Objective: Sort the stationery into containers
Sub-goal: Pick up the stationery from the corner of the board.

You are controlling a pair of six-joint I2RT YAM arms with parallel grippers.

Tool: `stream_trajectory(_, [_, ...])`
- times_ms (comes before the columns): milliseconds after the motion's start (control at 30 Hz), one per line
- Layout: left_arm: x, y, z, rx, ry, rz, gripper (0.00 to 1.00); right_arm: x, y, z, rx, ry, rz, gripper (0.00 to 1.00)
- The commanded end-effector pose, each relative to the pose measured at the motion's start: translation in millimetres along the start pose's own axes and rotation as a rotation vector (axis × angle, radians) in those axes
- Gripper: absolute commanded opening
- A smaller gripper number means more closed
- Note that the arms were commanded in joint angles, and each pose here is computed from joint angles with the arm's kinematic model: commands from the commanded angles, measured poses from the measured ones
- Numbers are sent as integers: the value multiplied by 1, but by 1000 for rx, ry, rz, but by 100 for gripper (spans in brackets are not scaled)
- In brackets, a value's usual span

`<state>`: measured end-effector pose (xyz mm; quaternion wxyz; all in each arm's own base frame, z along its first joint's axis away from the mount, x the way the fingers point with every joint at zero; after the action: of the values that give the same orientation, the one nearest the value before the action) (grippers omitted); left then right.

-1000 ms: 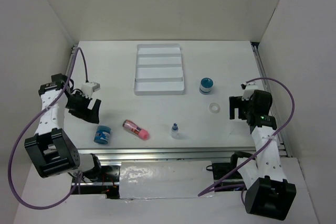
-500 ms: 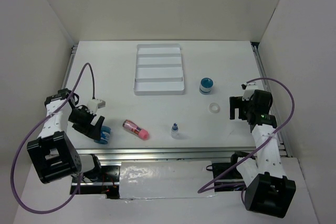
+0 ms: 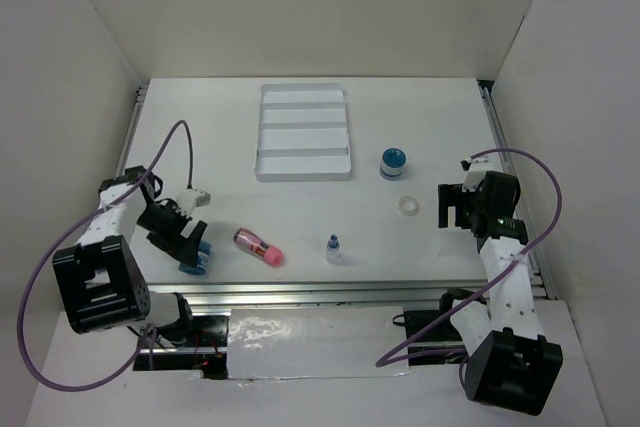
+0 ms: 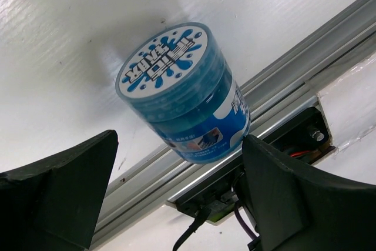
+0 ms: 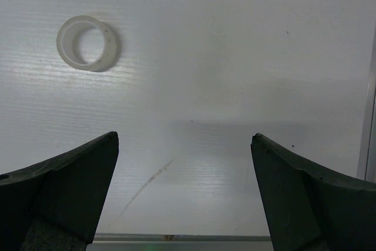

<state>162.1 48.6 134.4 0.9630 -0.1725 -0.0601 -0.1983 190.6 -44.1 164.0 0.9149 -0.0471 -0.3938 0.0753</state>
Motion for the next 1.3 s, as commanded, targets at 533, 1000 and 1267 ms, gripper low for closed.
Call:
stream_trajectory(533, [20,-7,-36,25,119,-5,96,-2,-5,0,-8,-3,-10,100])
stream_trajectory(1000, [43,-8,-48,131,61,-14,96,-4,-7,0,-11,5,-14,100])
stream_trajectory(1267, [41,-11,-51,133,68,-25,86,-4,-7,1,-12,0,-16,100])
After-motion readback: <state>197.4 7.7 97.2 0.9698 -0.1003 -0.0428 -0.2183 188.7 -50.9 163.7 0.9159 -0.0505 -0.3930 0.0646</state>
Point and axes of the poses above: each gripper's point midway between its finger pads, its own z axis back along the fingers, its own y axis along the line the jaws close on, x = y × z, the point moved 8 cm from there along z, back along the fingers, and after that the axes turned 7 degrees about z, right-handed, at the moved point
